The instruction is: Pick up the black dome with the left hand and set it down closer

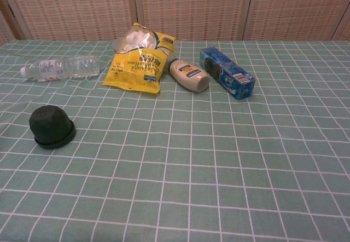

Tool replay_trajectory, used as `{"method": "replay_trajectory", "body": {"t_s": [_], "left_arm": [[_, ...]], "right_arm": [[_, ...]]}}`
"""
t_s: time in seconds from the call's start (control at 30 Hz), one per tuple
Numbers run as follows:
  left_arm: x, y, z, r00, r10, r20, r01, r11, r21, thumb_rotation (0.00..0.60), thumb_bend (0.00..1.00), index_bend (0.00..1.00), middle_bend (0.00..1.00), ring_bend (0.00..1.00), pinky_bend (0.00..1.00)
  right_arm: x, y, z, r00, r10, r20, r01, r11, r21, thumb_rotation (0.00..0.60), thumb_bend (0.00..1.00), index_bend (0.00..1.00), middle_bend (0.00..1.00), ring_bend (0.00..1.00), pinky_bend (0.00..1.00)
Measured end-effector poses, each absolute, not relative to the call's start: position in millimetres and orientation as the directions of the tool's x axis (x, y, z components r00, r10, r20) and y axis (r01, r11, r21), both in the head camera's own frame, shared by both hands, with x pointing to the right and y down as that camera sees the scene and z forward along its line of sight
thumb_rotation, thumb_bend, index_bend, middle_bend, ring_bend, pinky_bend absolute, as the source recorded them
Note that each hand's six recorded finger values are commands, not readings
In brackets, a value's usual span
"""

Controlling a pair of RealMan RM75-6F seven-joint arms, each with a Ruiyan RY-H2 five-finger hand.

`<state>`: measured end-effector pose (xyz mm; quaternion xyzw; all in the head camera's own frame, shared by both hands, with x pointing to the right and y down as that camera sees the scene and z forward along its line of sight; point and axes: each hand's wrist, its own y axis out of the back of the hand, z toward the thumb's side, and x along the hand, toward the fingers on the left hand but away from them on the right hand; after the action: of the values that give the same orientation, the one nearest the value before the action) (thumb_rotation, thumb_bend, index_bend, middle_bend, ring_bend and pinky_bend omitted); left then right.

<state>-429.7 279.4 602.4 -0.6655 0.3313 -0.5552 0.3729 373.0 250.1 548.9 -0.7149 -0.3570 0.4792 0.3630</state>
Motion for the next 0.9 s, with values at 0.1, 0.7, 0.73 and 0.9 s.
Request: {"method": "replay_trajectory", "body": {"t_s": [0.1,0.7,0.73,0.9], "left_arm": [[-422.0,277.3,603.2,0.185,-0.849,0.495,-0.086,-0.516,-0.852,0.600,0.42,0.00,0.00,0.00,0.10],[-310.1,167.1,632.4,0.344,-0.551,0.760,-0.269,-0.833,-0.483,0.600,0.41,0.00,0.00,0.00,0.08],[-307.8,163.5,633.3,0.343,-0.551,0.761,-0.259,-0.834,-0.487,0.600,0.41,0.00,0.00,0.00,0.08],[-294.9,144.4,643.1,0.325,-0.530,0.783,-0.178,-0.848,-0.499,0.600,0.41,0.00,0.00,0.00,0.08]], "right_arm": [[373.8,249.1,547.1,0.280,0.863,-0.421,0.171,-0.476,-0.862,0.600,0.20,0.00,0.00,0.00,0.00],[367.1,259.1,540.1,0.384,0.803,-0.457,0.200,-0.555,-0.807,0.600,0.20,0.00,0.00,0.00,0.00],[367.3,259.3,540.2,0.386,0.801,-0.458,0.194,-0.556,-0.809,0.600,0.20,0.00,0.00,0.00,0.00],[368.7,257.4,542.4,0.385,0.803,-0.454,0.167,-0.544,-0.822,0.600,0.20,0.00,0.00,0.00,0.00]]}}
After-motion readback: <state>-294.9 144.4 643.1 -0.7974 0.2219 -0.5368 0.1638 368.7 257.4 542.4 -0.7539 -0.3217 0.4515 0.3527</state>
